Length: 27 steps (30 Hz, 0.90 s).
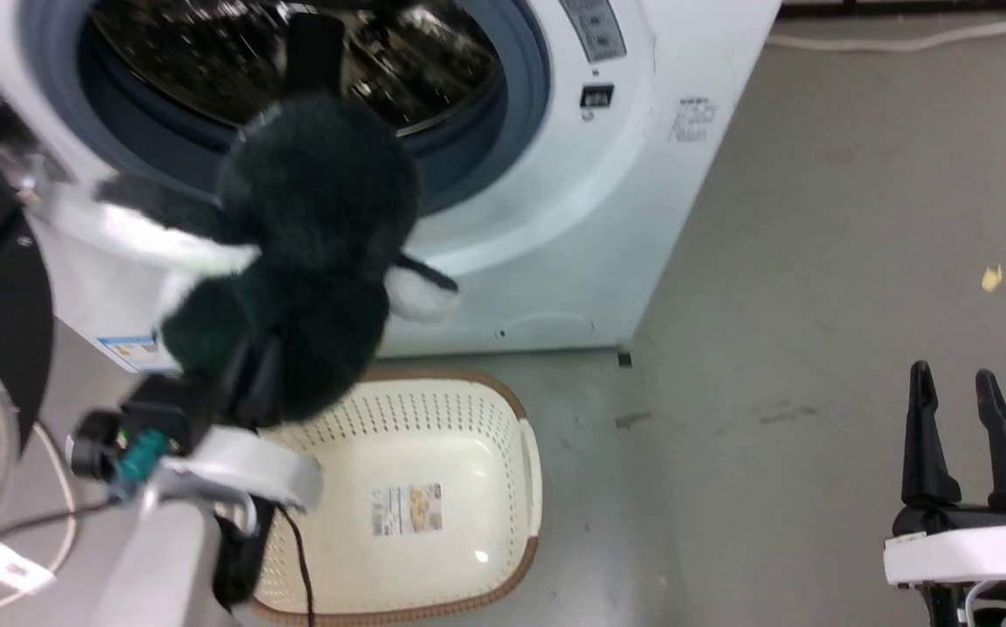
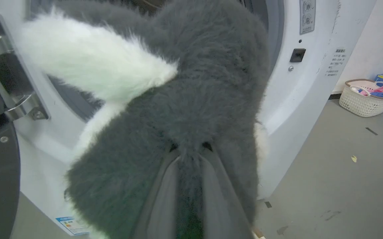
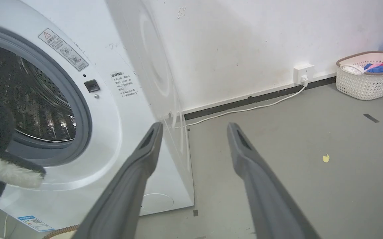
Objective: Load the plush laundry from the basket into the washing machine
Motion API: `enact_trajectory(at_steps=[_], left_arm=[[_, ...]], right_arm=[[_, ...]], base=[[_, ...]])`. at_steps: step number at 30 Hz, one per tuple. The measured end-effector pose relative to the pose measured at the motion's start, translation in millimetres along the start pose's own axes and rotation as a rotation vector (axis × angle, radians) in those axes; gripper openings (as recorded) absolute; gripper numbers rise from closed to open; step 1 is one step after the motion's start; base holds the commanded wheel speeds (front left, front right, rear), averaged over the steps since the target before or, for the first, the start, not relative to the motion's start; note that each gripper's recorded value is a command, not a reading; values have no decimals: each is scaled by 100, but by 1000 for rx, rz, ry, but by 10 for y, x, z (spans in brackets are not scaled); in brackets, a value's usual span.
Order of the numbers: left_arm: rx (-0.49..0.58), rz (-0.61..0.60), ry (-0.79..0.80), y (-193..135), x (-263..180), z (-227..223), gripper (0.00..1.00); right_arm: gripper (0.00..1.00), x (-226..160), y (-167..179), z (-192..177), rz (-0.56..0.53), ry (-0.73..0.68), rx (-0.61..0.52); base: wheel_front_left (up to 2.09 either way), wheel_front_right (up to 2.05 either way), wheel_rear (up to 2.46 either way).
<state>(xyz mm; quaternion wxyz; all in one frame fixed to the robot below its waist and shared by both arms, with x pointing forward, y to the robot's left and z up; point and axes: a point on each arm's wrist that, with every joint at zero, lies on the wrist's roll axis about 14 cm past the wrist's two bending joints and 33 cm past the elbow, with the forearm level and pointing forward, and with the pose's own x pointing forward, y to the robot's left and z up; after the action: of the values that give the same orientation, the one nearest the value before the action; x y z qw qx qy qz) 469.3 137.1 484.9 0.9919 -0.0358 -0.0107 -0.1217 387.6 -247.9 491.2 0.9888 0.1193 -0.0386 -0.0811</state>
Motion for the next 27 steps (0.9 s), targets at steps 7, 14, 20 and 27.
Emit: enact_trajectory(at_steps=[7,14,20,27], left_arm=[[9,-67,-31,48,869,133,0],[26,-80,-18,162,1744,184,0],[53,-47,55,340,2420,-33,0],[83,-19,185,414,2880,-559,0]], right_arm=[[100,139,-147,-211,-49,47,10],[100,268,-350,-421,-111,89,12],[100,261,-542,-655,-168,152,-2],[100,240,-724,-748,-222,184,-18]], base=[[0,0,0],[0,0,0],[0,0,0],[0,0,0]])
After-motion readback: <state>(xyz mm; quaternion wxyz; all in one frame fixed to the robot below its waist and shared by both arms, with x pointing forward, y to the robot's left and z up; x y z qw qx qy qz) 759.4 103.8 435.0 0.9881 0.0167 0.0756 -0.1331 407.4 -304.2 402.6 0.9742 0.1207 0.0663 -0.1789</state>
